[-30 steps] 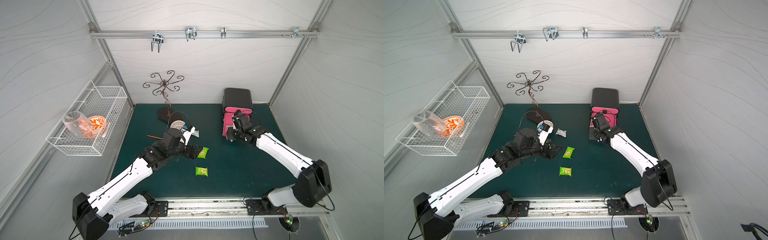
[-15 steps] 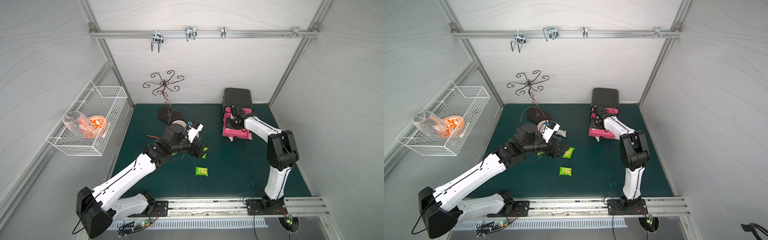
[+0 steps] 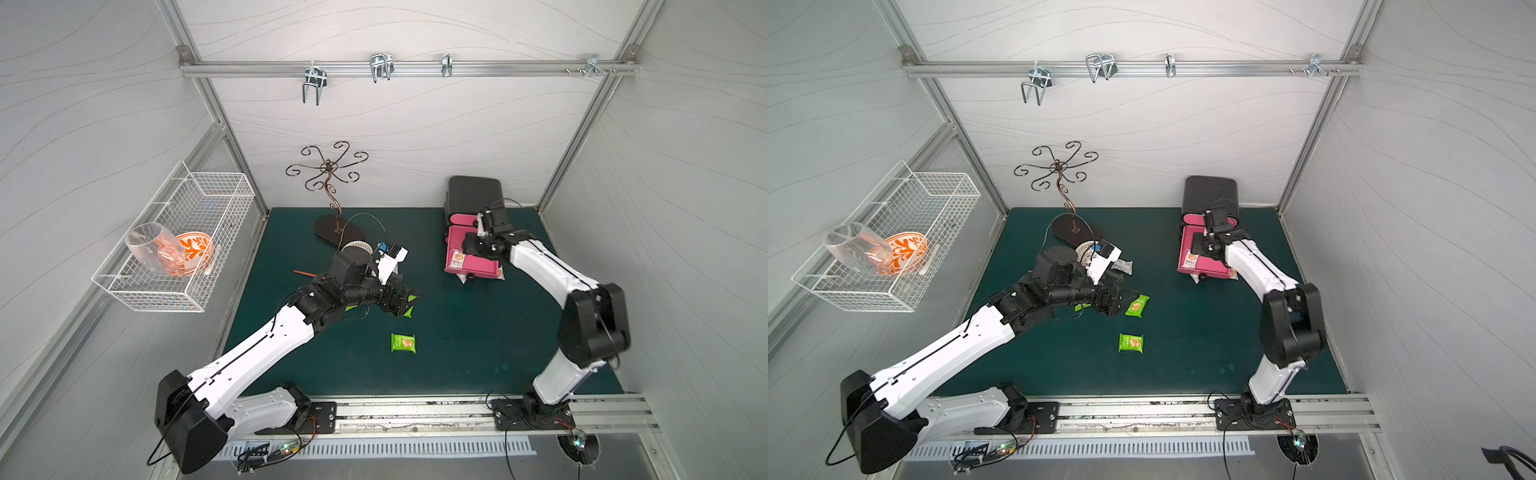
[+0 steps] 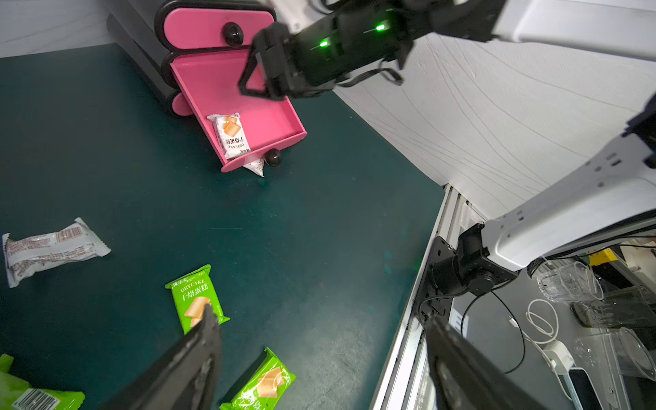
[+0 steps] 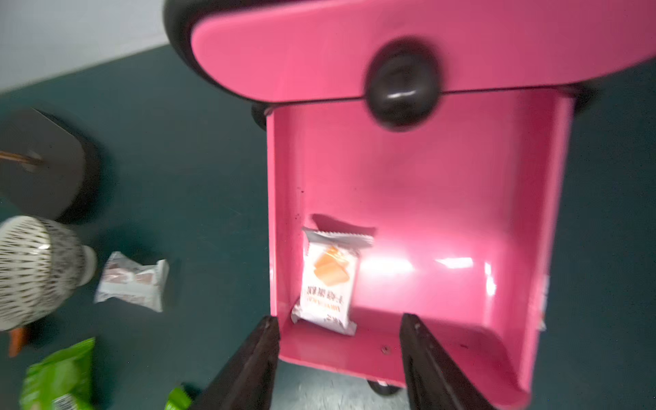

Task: Place the cookies into the drawer by color
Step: Place the cookie in the drawer, then pick up the cookie at the center of the board.

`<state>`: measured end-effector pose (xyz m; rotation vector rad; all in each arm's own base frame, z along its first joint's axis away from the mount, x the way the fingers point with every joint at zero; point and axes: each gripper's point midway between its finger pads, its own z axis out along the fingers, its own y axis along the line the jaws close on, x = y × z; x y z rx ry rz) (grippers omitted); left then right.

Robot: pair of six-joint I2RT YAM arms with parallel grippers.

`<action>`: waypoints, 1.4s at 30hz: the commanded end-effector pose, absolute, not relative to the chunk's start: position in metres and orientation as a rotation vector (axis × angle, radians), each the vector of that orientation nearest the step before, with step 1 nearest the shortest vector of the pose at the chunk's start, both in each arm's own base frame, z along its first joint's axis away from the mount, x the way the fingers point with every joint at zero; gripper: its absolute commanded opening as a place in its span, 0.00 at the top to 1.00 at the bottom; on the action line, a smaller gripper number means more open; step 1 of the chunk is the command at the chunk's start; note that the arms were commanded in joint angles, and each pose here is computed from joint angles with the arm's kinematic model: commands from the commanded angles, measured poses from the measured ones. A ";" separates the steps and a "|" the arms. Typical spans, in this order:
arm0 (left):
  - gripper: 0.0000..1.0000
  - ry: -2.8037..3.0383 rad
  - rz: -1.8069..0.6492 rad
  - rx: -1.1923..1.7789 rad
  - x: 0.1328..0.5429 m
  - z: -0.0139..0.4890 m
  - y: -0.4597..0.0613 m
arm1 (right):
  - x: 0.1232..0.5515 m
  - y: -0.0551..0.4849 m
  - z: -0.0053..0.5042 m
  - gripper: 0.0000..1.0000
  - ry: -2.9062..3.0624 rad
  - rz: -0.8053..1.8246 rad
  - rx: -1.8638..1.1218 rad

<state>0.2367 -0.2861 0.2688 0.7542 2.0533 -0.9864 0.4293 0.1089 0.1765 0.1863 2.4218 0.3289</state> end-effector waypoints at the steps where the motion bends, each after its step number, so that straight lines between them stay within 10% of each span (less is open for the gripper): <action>1: 0.09 1.950 -1.011 0.775 0.241 0.300 -0.294 | 0.412 0.070 0.181 0.45 2.380 0.501 0.415; 30: 0.09 1.992 -1.072 0.865 0.226 0.287 -0.309 | 0.433 0.003 0.032 0.54 2.556 0.616 0.998; 42: 0.09 2.014 -1.040 0.841 0.232 0.284 -0.308 | 0.411 -0.011 0.024 0.93 2.609 0.474 1.014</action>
